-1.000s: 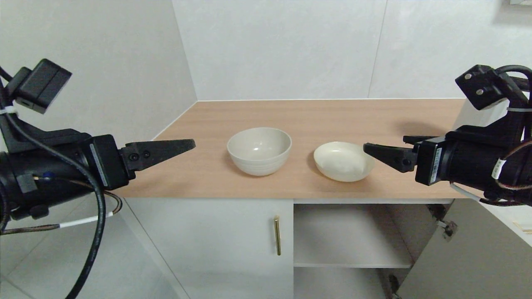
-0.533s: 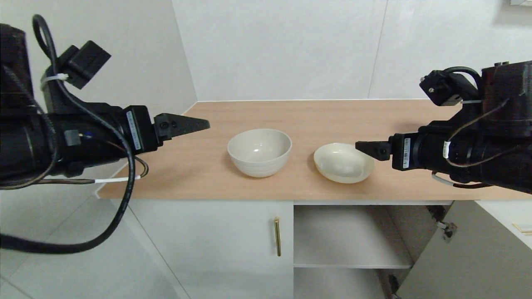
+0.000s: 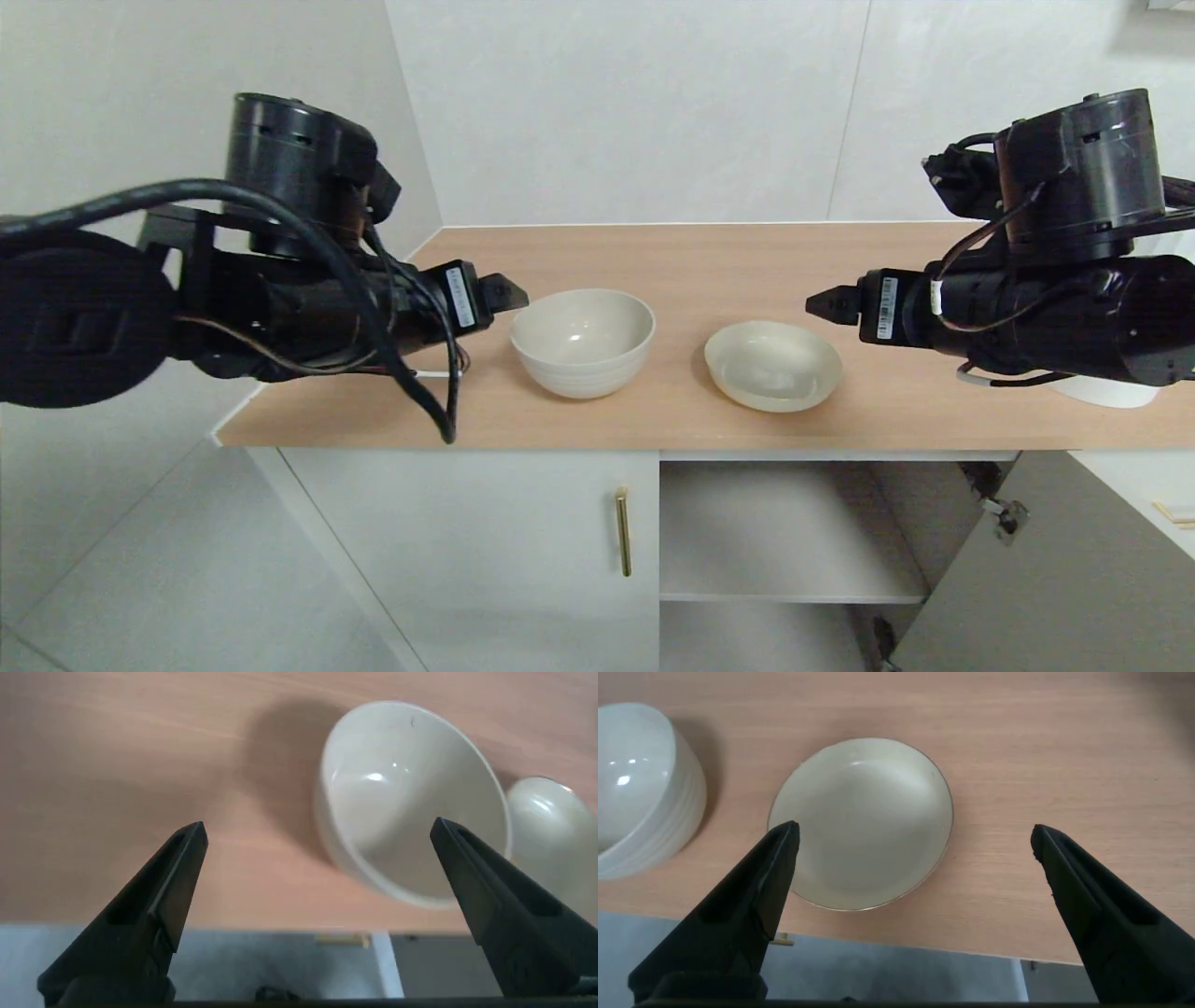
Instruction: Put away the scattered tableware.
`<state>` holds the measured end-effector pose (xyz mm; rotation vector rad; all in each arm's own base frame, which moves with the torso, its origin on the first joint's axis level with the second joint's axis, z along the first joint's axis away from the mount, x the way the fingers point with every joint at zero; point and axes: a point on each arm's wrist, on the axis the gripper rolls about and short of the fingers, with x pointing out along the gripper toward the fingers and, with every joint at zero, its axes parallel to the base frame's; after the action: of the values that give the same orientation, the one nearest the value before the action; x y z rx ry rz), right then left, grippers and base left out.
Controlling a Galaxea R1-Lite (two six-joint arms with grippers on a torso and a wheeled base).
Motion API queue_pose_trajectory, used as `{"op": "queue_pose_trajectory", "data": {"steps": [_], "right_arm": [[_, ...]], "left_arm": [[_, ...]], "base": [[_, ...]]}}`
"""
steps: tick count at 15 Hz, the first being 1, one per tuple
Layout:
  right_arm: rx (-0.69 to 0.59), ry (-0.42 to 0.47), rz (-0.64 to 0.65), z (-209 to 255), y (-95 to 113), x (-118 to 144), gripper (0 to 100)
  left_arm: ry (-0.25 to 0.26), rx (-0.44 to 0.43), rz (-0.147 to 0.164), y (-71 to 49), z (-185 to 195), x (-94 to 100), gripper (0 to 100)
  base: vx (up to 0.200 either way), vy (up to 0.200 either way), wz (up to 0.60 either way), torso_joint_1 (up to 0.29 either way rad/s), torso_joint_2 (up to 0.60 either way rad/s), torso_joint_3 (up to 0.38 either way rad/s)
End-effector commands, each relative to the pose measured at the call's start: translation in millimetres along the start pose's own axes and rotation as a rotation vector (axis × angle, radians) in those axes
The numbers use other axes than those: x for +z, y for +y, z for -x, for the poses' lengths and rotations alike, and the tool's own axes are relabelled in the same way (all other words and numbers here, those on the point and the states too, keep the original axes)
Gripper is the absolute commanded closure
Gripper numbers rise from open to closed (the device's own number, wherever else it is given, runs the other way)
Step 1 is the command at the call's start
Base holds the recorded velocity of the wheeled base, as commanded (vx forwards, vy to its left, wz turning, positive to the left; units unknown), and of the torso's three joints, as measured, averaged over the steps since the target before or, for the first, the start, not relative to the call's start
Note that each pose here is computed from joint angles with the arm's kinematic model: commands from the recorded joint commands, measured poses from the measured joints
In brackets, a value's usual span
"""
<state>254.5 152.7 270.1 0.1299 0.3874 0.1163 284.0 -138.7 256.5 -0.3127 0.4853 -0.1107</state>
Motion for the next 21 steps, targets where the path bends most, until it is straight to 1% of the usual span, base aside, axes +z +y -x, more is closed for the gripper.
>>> {"op": "queue_pose_trajectory", "data": {"steps": [1, 3, 7, 8, 13, 15, 16, 17, 19, 21], "right_arm": [[-0.002, 0.011, 0.005, -4, 1, -3, 0], [-0.004, 0.015, 0.007, -4, 1, -4, 0], [-0.003, 0.017, 0.007, -3, 0, -5, 0], [-0.003, 0.017, 0.007, -3, 0, -5, 0], [-0.002, 0.015, 0.007, -3, 0, -5, 0], [-0.002, 0.014, 0.006, -2, 0, -4, 0], [-0.004, 0.015, 0.008, -3, 0, -4, 0], [-0.005, 0.018, 0.009, -4, 0, -5, 0], [-0.014, 0.033, 0.015, -11, 1, -8, 0], [-0.038, 0.056, 0.021, -23, 0, -13, 0]], "left_arm": [[0.047, 0.024, -0.028, -7.8, -32, -18.5, 0], [0.038, 0.018, -0.026, -10.1, -46, -23.3, 0], [0.037, 0.017, -0.026, -10.7, -52, -25.1, 0], [0.038, 0.018, -0.026, -10.6, -52, -25.5, 100], [0.029, 0.013, -0.023, -10.9, -48, -22.9, 100], [-0.002, -0.008, -0.014, -11.9, -32, -15.0, 100], [-0.017, -0.035, -0.015, -15.8, -17, -12.6, 100], [-0.027, -0.050, -0.015, -16.5, -6, -11.5, 100], [-0.039, -0.083, -0.021, -16.9, 15, -12.6, 100], [-0.045, -0.088, -0.021, -15.3, 22, -12.2, 100]], "base": [[0.000, 0.000, 0.00, 0.000, 0.00, 0.000], [0.000, 0.000, 0.00, 0.000, 0.00, 0.000], [0.000, 0.000, 0.00, 0.000, 0.00, 0.000], [0.000, 0.000, 0.00, 0.000, 0.00, 0.000], [0.000, 0.000, 0.00, 0.000, 0.00, 0.000], [0.000, 0.000, 0.00, 0.000, 0.00, 0.000], [0.000, 0.000, 0.00, 0.000, 0.00, 0.000], [0.000, 0.000, 0.00, 0.000, 0.00, 0.000], [0.000, 0.000, 0.00, 0.000, 0.00, 0.000], [0.000, 0.000, 0.00, 0.000, 0.00, 0.000]]}}
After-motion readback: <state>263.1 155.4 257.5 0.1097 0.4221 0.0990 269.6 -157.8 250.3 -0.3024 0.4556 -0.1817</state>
